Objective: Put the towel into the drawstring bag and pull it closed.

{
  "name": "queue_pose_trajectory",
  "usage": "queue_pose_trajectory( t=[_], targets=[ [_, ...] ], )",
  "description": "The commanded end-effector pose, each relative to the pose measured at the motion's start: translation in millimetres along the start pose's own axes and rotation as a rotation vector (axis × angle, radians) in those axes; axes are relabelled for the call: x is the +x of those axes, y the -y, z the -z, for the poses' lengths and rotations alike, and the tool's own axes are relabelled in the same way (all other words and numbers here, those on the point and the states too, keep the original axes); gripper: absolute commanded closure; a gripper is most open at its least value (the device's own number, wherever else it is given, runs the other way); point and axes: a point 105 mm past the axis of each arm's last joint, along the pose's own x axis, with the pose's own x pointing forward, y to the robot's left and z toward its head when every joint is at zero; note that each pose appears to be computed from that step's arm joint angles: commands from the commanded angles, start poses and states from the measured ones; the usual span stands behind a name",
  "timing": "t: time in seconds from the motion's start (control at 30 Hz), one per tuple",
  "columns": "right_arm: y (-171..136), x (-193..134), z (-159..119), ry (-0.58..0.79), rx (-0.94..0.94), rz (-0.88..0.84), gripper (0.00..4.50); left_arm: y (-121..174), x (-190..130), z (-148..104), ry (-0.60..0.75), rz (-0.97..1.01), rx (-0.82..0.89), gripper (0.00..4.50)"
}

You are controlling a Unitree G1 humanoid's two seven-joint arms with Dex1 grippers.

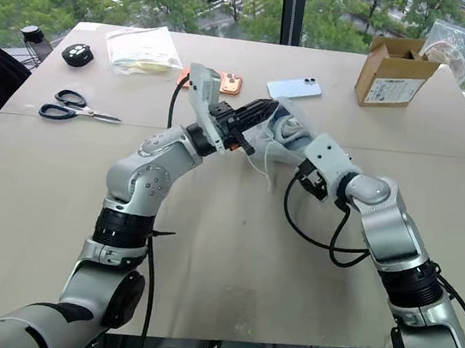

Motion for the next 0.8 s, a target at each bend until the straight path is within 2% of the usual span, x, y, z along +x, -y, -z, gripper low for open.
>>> queue_pose_trajectory(
  t=[0.03, 0.27, 0.37, 0.47, 0.67, 0.7, 0.8],
  targets=[
    [0, -1, -10, 0.022, 0.032, -0.05, 1.07, 11, 1, -16, 0.051, 0.034, 0.049, 4.5],
    [-10, -37, -33, 0.177, 0.257, -0.251, 1.07, 8, -1, -14, 0.047, 0.021, 0.05, 4.5],
    [3, -64, -51, 0.348, 0.255, -0.221, 1.07, 8, -2, -13, 0.042, 0.021, 0.048, 4.5],
    [9, -81, -65, 0.451, 0.104, -0.147, 1.07, 7, -2, -12, 0.036, 0.023, 0.045, 4.5],
    [-4, -68, -54, 0.394, -0.308, -0.045, 1.07, 10, 1, -7, 0.022, 0.043, 0.036, 4.5],
    [-5, -64, -54, 0.386, -0.391, -0.022, 1.45, 10, 1, -7, 0.021, 0.045, 0.035, 4.5],
    [-5, -53, -46, 0.329, -0.579, 0.013, 1.45, 10, 2, -7, 0.021, 0.047, 0.033, 4.5]
  ],
)
